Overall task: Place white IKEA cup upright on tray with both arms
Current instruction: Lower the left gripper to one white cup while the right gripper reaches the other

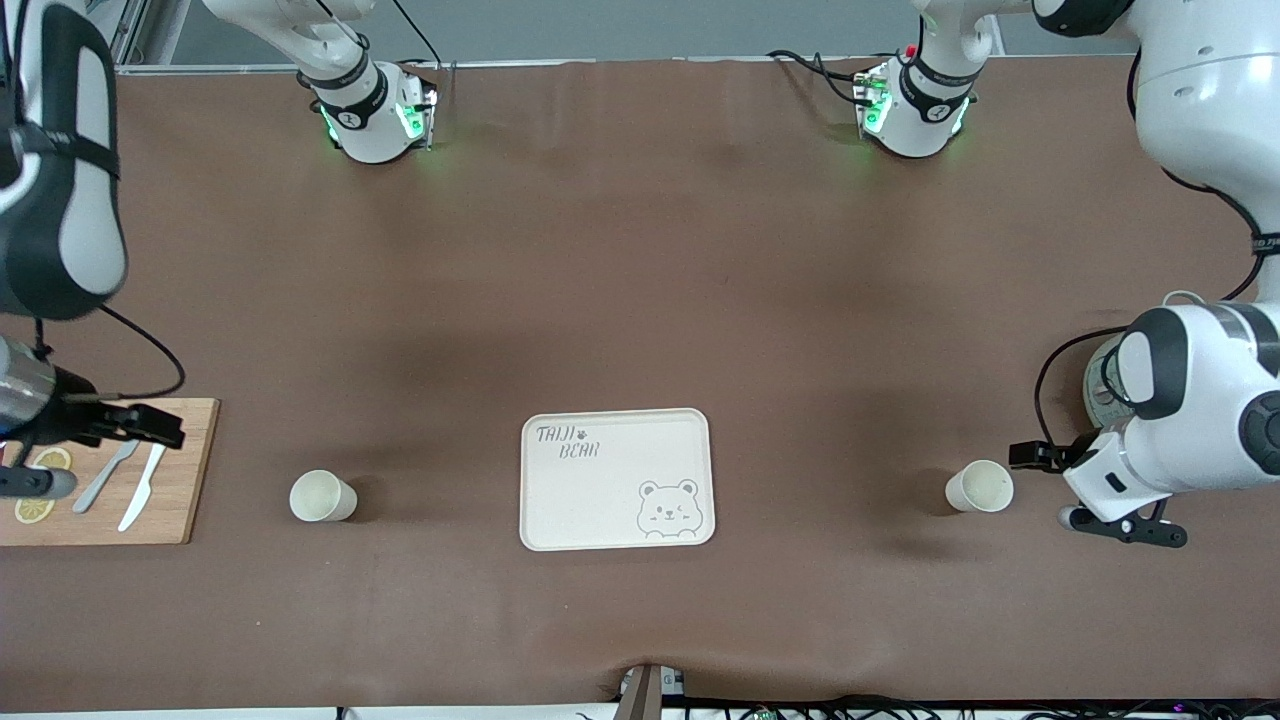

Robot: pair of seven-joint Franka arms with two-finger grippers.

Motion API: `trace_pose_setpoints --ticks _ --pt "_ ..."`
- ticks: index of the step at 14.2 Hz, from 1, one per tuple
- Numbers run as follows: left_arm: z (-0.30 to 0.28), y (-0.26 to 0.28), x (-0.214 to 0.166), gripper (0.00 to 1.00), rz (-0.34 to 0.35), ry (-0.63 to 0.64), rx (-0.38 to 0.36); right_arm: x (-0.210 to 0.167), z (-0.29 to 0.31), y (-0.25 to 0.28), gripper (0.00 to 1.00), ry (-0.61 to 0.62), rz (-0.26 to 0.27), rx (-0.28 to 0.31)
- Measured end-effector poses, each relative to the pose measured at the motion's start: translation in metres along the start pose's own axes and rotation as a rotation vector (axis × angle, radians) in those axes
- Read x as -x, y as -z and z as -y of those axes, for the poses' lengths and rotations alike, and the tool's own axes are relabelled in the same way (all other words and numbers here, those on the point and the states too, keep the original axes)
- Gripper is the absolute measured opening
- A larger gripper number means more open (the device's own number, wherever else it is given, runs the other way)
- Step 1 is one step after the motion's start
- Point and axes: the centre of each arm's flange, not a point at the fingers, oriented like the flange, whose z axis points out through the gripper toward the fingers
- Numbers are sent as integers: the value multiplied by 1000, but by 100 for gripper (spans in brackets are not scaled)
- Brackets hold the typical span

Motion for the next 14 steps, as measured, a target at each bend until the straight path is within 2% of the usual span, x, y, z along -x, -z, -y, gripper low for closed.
trace_pose_setpoints --ticks 2,4,8,10,14 --pt "3 -20 -3 100 6 3 3 -9 0 -32 100 21 11 5" --pt "3 -35 -5 100 11 2 6 -17 -7 -61 100 40 0 3" --pt "2 -63 -7 100 31 2 15 -26 -8 -114 100 29 7 -42" --pt "2 -74 -8 100 36 2 18 -31 -4 -135 100 19 -9 -63" --pt "2 -83 -10 100 26 1 18 -31 4 -164 100 15 20 -83"
